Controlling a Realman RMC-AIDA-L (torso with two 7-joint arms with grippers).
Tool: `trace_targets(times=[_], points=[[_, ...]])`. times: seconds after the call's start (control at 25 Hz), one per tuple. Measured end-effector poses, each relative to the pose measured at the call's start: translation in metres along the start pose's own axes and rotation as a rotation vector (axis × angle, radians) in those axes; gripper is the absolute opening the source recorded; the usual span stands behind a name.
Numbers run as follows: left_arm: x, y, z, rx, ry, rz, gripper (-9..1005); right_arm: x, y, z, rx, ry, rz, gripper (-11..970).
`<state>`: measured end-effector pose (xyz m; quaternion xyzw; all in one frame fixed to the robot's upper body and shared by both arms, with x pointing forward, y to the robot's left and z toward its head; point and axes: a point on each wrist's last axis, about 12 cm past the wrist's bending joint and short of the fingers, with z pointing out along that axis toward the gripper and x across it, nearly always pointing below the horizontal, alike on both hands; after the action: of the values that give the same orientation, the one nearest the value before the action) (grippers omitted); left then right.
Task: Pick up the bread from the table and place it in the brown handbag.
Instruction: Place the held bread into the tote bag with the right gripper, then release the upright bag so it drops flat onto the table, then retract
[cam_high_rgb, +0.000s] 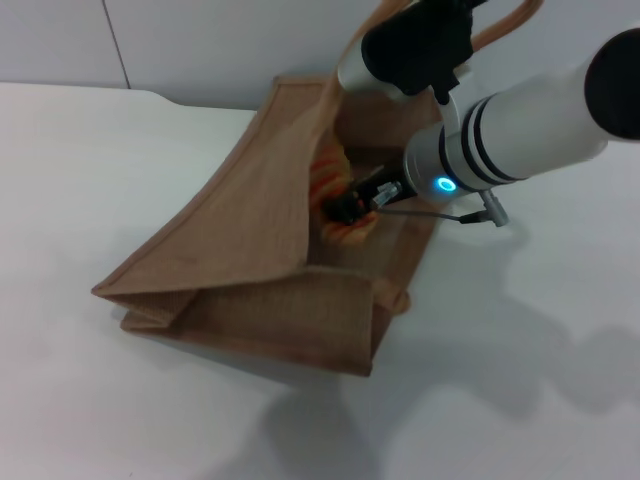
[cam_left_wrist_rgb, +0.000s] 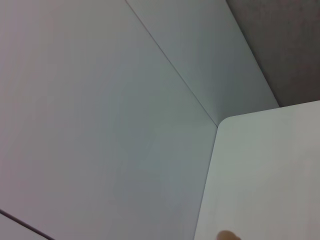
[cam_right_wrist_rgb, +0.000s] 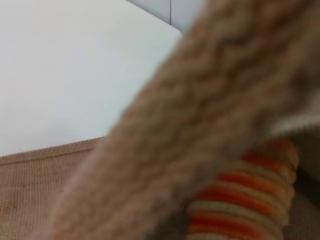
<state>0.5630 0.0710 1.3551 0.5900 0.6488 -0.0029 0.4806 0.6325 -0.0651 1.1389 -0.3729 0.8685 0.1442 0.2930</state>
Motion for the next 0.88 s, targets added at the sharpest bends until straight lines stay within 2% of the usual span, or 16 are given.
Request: trace_targets(times=[0.2,0.32,0.56,0.76,0.88], points=[[0.000,0.000,0.000,0.000,-0.004,-0.008,94,0.000,0.001,0.001,-0.011,-0.008,-0.003,269],[0.001,0.001,0.001,-0.005,-0.003,-0.014,87,-0.001,0.000,0.001,-0.011,-0.011,0.003,476],[0.015,0.003,0.001,-0.012,0.017,-0.052,84,0.009,-0.010,0.001,0.001,0.008,0.044,730],[0.037,0.011,-0.003,-0.047,0.049,-0.115,83,0.026,-0.023,0.000,0.020,0.070,0.078,894],[0.055,0.018,-0.007,-0.087,0.082,-0.165,82,0.036,-0.036,-0.005,0.049,0.103,0.099,893]])
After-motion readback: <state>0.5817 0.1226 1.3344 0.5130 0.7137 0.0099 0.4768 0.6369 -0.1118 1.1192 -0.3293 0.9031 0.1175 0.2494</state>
